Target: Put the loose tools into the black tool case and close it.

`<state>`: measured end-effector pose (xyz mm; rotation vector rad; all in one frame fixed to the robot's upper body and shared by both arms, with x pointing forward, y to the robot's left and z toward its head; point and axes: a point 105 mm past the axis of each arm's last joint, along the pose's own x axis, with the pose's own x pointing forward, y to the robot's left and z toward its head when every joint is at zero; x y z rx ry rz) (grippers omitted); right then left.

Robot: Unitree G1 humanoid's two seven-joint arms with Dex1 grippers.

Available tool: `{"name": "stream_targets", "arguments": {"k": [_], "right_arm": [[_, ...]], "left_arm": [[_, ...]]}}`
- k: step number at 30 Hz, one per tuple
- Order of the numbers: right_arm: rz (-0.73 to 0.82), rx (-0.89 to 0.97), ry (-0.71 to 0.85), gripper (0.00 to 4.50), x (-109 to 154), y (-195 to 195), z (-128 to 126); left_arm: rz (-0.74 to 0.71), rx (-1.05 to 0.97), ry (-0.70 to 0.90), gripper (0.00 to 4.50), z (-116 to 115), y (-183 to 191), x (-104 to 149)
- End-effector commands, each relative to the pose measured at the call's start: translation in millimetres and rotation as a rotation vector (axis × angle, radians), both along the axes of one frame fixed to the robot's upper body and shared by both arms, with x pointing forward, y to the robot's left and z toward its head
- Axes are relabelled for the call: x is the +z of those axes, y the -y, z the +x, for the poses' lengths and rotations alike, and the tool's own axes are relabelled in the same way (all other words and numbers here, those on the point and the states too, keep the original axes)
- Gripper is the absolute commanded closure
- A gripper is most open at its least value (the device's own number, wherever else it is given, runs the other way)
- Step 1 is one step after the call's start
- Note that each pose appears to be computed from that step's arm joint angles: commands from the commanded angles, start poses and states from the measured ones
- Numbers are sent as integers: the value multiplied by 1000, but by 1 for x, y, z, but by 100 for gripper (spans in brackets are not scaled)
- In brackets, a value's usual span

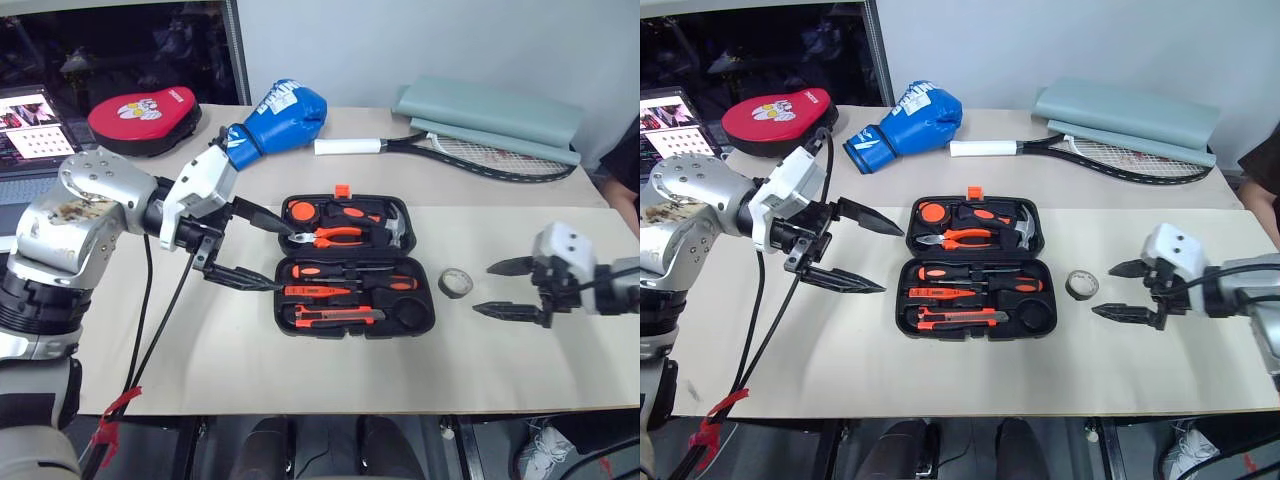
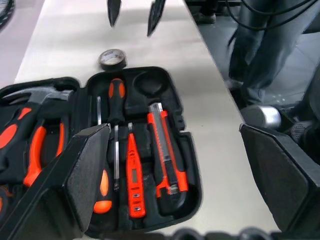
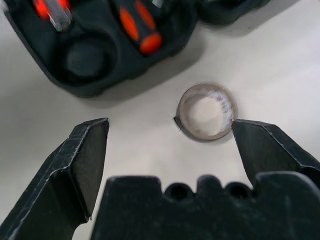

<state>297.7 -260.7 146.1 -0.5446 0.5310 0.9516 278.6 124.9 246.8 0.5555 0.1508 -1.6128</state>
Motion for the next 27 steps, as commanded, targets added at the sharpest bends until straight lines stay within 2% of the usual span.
{"name": "stream_targets", "arguments": {"k": [1,4,7,12,18,27], "right_arm": [[-23,46,21,0,2,-5,9],[-22,73,8,0,-5,-12,13],[-40,85,-16,69,-17,-14,16],[-61,66,-18,241,-28,-9,25],[-40,88,9,436,-18,-9,25],[-71,249,44,445,4,-33,2]], "left_arm": [[-34,5,55,5,3,1,17],[-38,3,57,5,4,2,17],[-27,-12,61,0,4,4,15],[-37,-34,54,0,1,8,18],[-36,-75,50,0,-5,11,18],[-36,-117,48,0,-7,19,15]]}}
